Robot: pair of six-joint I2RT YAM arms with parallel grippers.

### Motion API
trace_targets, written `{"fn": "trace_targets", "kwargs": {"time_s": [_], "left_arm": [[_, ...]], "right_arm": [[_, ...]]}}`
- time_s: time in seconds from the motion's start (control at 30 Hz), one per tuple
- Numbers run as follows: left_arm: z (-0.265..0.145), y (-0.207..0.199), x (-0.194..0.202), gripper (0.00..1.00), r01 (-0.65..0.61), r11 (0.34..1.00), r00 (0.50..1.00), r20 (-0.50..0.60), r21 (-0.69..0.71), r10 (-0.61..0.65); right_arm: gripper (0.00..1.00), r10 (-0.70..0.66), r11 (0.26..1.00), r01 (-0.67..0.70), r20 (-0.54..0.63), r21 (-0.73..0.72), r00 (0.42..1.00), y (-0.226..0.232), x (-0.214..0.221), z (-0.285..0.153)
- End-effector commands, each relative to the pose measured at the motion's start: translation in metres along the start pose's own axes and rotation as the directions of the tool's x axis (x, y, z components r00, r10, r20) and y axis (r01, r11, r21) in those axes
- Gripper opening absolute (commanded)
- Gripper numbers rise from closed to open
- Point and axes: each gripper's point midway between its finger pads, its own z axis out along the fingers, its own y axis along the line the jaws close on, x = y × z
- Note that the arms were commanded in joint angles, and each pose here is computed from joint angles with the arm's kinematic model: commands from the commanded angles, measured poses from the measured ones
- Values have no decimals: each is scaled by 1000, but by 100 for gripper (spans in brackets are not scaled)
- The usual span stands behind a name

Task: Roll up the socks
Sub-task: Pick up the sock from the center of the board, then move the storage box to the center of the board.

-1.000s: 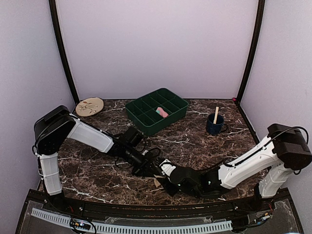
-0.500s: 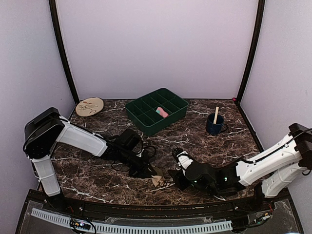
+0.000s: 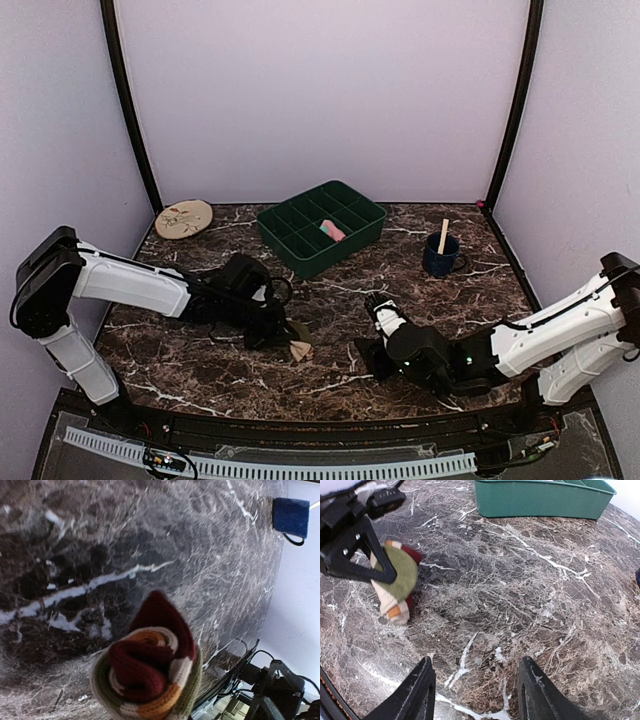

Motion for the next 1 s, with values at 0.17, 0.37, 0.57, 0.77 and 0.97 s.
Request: {"fn": "trace_targets", "kwargs": {"time_s": [0.17,0.37,0.57,0.77,0.97], "left_arm": [[-74,-65,-81,0,5,994,979,204,106,-27],[-106,-94,-146,0,20,990,952,301,137,-61],[-110,-116,-214,0,68,989,933,344,130,-110],[-82,-113,-251,0,181,975,924,317,126,-213],[-56,-115,-268,0,265,951,912,279,157,-300]], "right_arm": [[52,38,999,-39,48,19,998,-10,-18,1],[52,46,998,-48,64,30,997,-15,-28,5],[52,46,998,-50,85,40,995,-17,-42,13],[52,53,998,-58,108,38,993,-20,-54,20],[52,56,998,-59,115,27,992,-22,-59,28]]}}
